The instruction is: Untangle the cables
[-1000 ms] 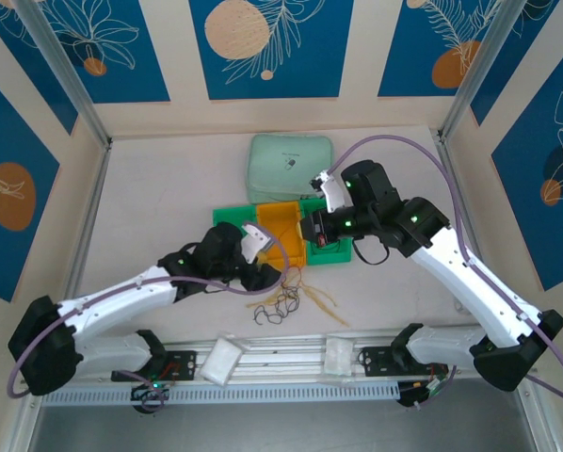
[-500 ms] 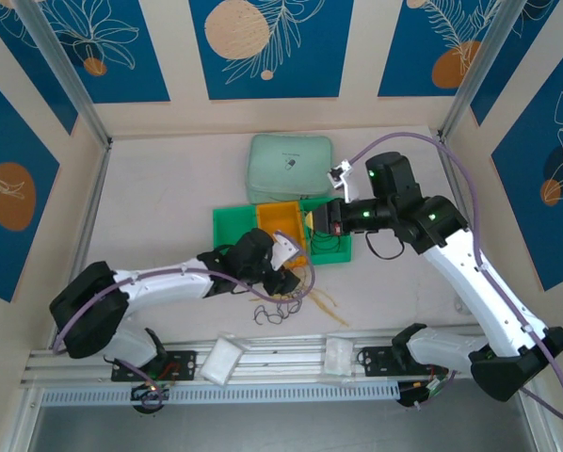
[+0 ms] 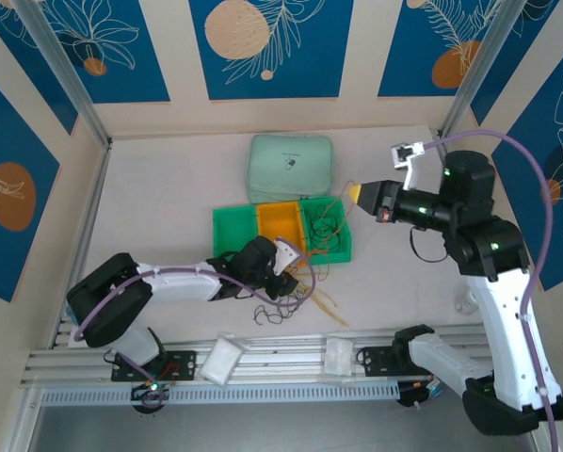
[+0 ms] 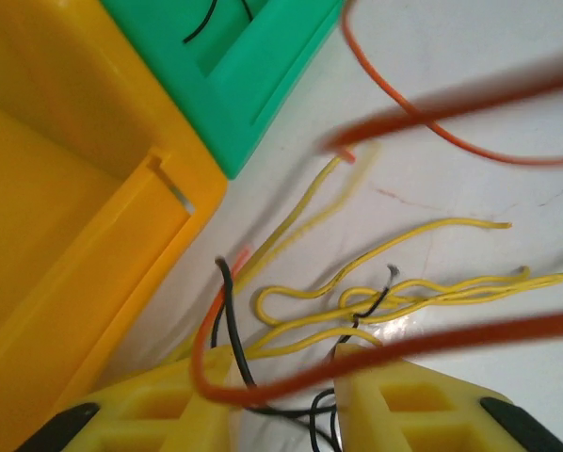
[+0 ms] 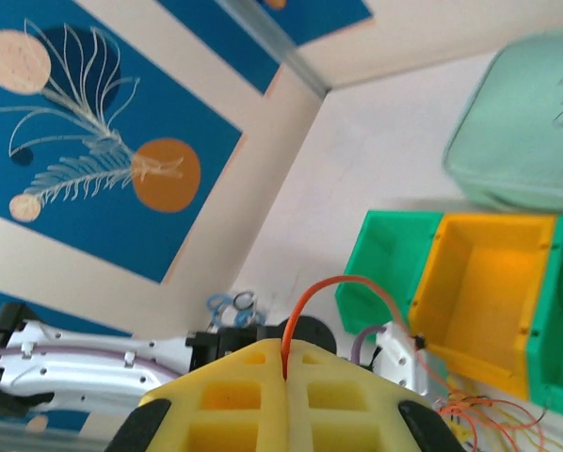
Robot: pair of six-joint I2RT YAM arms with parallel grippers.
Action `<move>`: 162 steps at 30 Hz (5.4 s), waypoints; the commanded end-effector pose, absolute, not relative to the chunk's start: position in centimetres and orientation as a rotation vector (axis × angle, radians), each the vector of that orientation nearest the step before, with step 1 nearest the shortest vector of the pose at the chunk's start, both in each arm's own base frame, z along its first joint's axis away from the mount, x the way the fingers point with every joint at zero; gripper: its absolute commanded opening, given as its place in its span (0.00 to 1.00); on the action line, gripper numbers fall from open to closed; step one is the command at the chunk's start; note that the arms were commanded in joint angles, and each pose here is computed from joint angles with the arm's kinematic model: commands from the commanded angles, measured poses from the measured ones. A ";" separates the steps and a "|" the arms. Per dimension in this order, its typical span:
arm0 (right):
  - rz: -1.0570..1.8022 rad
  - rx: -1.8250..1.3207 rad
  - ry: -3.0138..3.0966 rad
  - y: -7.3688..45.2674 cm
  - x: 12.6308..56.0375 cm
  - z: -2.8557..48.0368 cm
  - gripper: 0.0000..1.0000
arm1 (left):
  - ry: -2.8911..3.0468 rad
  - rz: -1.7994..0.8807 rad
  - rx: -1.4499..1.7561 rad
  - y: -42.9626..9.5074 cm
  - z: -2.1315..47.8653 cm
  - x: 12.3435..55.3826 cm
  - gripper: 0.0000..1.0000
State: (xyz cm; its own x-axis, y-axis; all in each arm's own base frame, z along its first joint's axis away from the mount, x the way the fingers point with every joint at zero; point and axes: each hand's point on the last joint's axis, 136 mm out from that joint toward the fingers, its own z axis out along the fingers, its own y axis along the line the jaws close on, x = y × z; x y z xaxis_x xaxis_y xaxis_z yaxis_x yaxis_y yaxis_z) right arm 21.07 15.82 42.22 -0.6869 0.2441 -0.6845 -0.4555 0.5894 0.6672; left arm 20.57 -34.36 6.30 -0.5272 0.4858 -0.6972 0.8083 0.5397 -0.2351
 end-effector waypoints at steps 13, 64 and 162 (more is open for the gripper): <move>0.665 0.021 1.870 7.4 21.6 46.3 0.00 | 2.293 -0.696 1.009 -32.7 3.3 19.7 0.29; 1.195 -0.197 1.813 13.2 18.3 49.9 0.01 | 1.909 -1.106 1.115 -40.9 17.7 18.6 0.60; 0.881 -0.407 2.018 22.3 31.9 41.0 0.02 | 2.279 -0.473 0.354 -16.7 22.1 22.0 0.77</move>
State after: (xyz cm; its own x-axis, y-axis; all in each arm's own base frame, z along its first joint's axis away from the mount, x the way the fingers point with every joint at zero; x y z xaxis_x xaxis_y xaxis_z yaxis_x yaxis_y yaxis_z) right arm 32.11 21.52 39.64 -0.5968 0.0488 -0.8009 -0.5265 0.7294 0.4368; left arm 22.16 -16.75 21.23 -0.6650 0.1290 -0.7356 0.3937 0.8976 -0.1985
